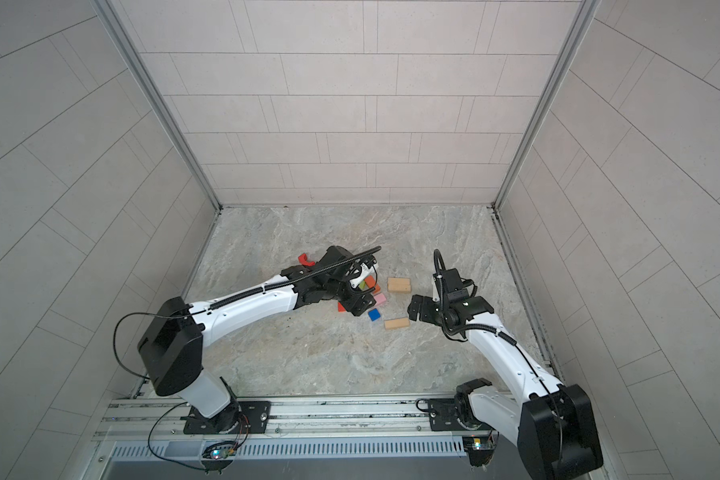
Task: Build the wood block tower
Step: 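Withdraw the left gripper while the right gripper moves over the plank marked 29, then close the right gripper on the plank marked 29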
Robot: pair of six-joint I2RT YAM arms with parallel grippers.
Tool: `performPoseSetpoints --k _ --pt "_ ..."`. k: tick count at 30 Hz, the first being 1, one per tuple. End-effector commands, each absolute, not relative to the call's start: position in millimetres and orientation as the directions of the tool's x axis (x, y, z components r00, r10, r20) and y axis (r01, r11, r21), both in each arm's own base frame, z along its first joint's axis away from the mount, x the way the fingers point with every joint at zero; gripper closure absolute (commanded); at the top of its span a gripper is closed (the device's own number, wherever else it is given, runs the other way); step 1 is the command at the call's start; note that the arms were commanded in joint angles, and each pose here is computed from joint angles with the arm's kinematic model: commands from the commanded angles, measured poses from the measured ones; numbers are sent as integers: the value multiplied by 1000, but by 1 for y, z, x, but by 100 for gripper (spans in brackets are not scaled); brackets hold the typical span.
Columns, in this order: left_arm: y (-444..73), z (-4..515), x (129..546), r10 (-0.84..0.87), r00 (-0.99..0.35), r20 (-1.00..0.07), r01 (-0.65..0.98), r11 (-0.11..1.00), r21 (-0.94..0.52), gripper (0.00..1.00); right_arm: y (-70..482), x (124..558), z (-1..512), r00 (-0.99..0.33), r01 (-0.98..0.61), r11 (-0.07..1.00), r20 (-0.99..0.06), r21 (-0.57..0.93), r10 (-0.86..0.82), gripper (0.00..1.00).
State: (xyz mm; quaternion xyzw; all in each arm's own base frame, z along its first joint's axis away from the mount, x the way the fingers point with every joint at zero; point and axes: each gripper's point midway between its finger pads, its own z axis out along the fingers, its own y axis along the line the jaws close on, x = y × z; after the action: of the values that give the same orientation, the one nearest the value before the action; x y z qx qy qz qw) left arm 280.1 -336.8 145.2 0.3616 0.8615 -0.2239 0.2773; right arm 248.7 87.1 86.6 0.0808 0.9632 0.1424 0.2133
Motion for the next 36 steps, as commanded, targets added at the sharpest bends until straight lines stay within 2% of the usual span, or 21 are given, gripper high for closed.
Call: performPoseSetpoints --k 1,5,8,12,24,29,36 --pt "-314 159 291 328 -689 -647 612 741 -276 9 95 257 92 -888 38 968 -436 249 146 1" --pt "-276 165 295 213 -763 -611 501 791 -350 3 111 256 89 -896 -45 979 -442 197 48 1" --pt "-246 169 298 127 -794 -594 413 830 -375 2 124 257 87 -895 -106 983 -445 153 -28 2" --pt "-225 183 289 95 -828 -553 358 848 -390 1 133 256 80 -907 -133 984 -416 122 -71 2" --pt "-180 205 278 79 -836 -543 336 857 -392 0 155 254 51 -924 -197 979 -342 46 -170 3" --pt "-178 204 276 42 -835 -549 331 834 -441 0 154 255 43 -929 -194 981 -325 17 -179 4" --pt "-176 211 274 35 -814 -580 349 829 -438 0 157 256 32 -936 -185 983 -307 5 -175 6"
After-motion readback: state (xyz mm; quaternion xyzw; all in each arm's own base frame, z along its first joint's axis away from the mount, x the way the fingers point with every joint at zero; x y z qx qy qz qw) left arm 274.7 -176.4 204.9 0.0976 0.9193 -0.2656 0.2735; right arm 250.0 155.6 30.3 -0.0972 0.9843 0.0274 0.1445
